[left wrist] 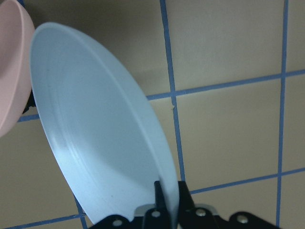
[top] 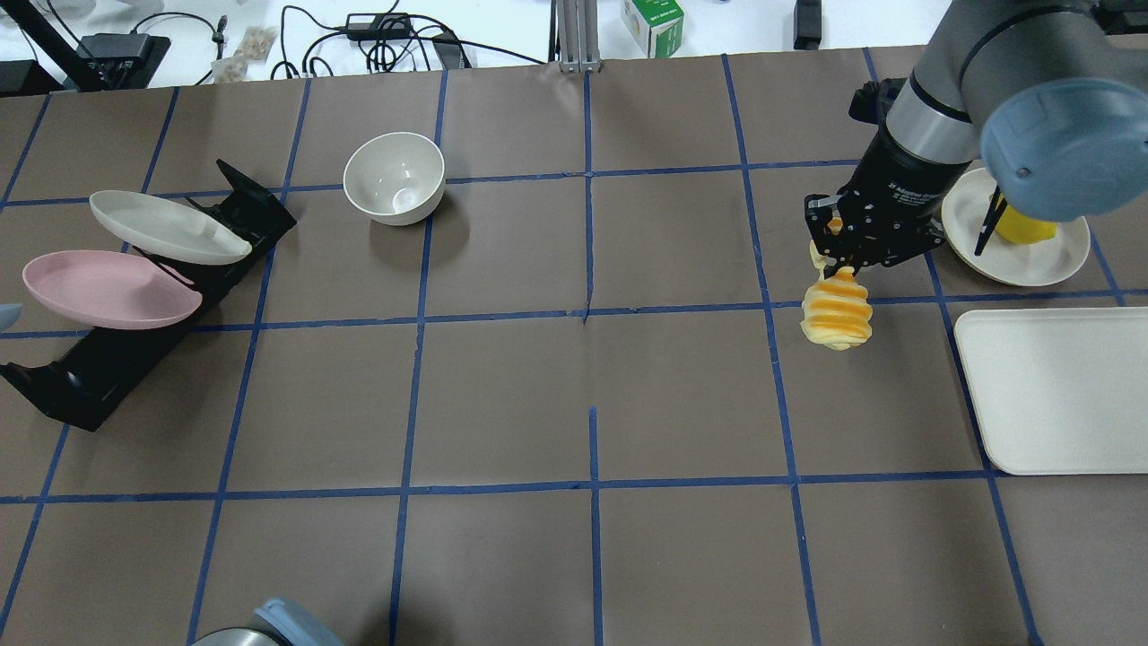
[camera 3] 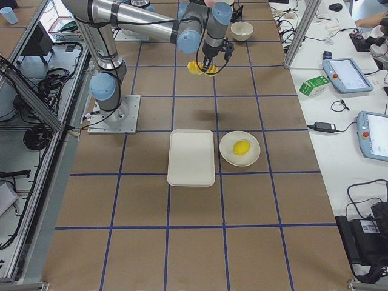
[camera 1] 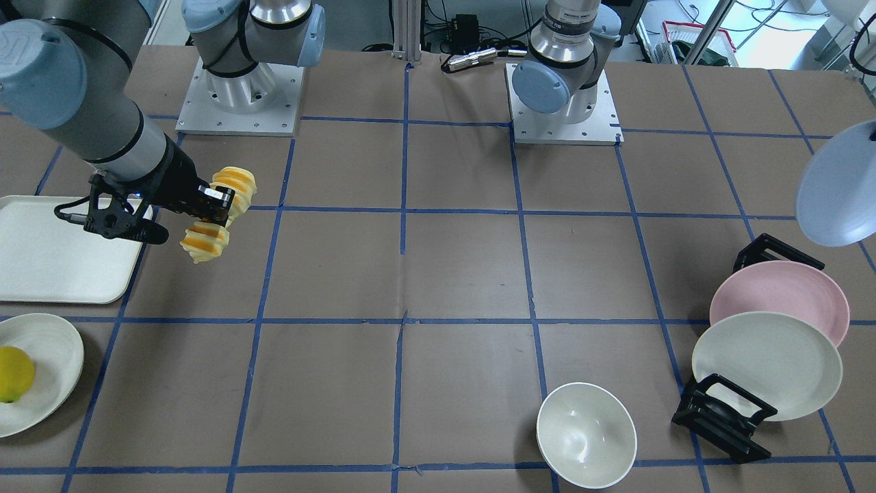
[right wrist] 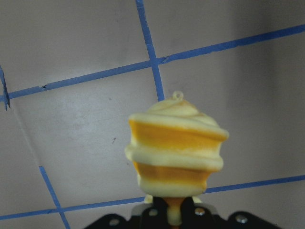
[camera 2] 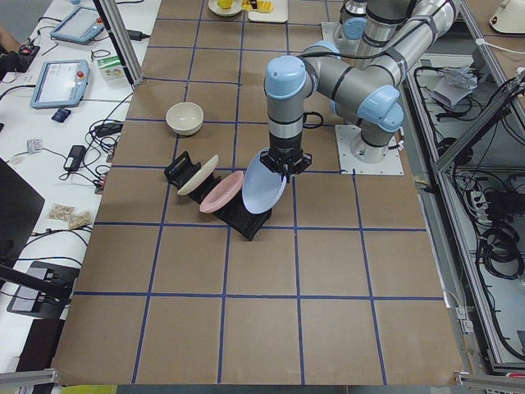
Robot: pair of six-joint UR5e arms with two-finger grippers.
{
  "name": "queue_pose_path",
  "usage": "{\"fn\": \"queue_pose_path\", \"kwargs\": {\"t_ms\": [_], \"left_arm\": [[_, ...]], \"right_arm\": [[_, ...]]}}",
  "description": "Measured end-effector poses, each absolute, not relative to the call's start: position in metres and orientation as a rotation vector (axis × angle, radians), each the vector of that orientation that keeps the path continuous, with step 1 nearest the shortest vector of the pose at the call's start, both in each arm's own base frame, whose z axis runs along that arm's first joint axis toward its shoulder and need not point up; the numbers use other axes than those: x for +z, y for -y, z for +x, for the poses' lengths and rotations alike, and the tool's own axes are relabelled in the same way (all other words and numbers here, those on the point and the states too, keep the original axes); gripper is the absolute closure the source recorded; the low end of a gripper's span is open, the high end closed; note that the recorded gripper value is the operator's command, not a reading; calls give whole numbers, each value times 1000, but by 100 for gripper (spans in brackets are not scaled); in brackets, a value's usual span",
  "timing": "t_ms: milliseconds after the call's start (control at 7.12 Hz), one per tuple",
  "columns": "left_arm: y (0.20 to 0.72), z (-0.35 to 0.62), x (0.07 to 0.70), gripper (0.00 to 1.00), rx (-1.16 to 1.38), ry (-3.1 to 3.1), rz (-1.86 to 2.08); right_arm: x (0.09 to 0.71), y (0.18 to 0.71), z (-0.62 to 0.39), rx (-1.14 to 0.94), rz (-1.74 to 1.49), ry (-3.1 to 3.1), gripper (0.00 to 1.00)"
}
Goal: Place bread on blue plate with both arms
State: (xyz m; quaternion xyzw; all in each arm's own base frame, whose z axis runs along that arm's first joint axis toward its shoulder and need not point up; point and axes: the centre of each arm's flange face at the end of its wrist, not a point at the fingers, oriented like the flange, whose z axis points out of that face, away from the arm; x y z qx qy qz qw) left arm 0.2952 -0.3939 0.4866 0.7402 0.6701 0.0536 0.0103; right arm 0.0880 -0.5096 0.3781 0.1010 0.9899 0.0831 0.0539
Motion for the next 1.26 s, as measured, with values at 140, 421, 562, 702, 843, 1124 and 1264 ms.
{"fn": "queue_pose_path", "kwargs": {"t_ms": [140, 421, 562, 702, 843, 1124, 1264], "left_arm": [[395, 270, 494, 100, -11, -2119, 2303], [415, 201, 490, 100, -275, -2110, 2338], [433, 158, 477, 100, -364, -2082, 2370], [452, 112, 459, 100, -415, -2080, 2359], [468, 60, 439, 100, -442, -2076, 2323], [480, -58, 391, 100, -475, -2008, 2203], [475, -111, 365, 100, -500, -1951, 2163]], "right_arm": [[378, 510, 88, 253, 305, -3008, 100], [379, 509, 88, 250, 314, -3005, 100], [380, 509, 89, 247, 321, -3001, 100], [381, 508, 90, 245, 316, -2997, 100], [381, 507, 96, 245, 295, -2997, 100], [379, 503, 124, 256, 215, -3012, 100], [378, 501, 136, 258, 179, -3014, 100]]}}
